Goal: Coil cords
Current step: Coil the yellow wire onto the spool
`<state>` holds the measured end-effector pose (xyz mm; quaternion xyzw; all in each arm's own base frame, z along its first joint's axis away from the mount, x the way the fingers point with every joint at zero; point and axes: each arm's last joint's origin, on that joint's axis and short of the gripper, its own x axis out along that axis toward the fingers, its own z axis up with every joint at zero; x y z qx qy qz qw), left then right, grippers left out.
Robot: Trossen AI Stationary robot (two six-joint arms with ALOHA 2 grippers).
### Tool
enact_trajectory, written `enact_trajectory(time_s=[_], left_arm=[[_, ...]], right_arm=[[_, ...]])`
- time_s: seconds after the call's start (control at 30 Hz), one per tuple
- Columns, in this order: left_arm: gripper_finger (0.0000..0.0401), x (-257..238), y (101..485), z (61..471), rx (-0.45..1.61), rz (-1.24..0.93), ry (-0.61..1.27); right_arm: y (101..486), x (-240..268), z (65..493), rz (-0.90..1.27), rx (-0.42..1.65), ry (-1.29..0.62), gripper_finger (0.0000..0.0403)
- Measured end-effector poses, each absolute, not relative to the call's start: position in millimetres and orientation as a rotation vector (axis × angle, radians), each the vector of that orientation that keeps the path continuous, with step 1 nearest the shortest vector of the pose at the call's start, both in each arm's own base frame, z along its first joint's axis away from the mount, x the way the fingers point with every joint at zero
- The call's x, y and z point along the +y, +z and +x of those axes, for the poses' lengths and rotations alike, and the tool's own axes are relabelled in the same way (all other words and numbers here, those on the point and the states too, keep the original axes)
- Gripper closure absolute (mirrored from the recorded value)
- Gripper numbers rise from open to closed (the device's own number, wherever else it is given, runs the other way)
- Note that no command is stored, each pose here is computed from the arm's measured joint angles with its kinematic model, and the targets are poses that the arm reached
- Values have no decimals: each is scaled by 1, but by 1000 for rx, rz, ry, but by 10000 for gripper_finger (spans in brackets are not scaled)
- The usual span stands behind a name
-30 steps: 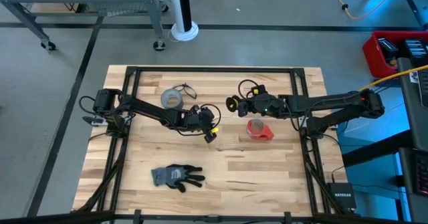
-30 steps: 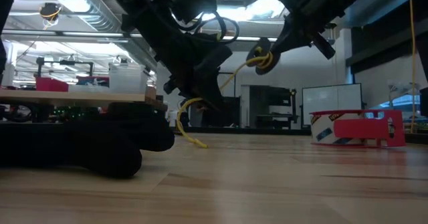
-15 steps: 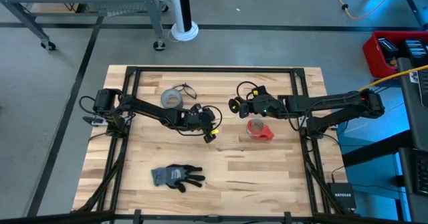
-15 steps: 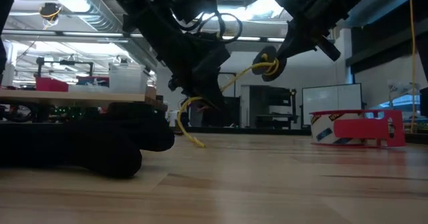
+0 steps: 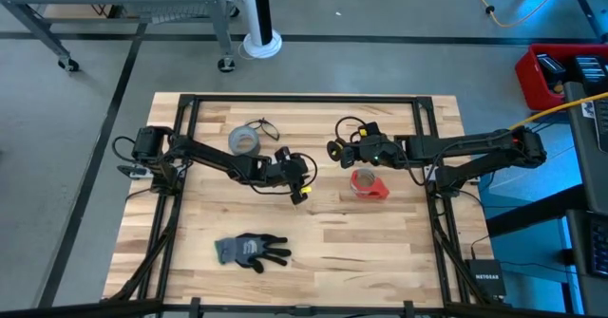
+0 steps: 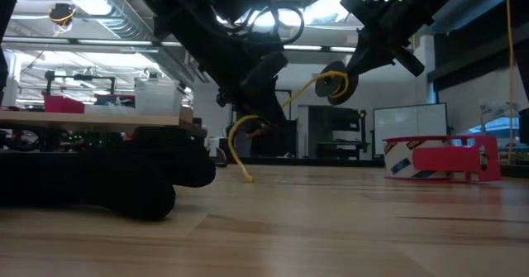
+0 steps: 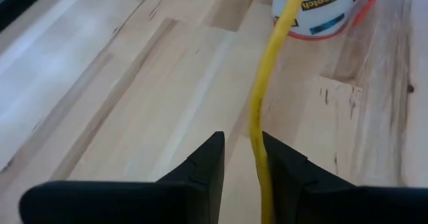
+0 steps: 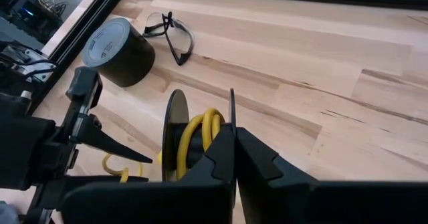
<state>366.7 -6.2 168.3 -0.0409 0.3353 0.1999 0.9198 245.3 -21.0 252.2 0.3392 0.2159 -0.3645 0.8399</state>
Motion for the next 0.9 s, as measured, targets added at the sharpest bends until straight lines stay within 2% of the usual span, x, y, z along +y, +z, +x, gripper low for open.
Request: enact_trajectory(time_s=[0.33,0.43,0.63,0.9], left_arm=[[328,-6,168,367,687,-76,428],[341,-5,168,366,684,-79,441],[394,-4,168,366,699,-63,441],[399,3,165,363,738,-61,445]], right_arm=[[252,-21,245,716,457,-770,398],[252,-21,245,727,453,-772,398],[252,-20,246,759,458,-745,398],[254,-20,248,768,433,-734,398]])
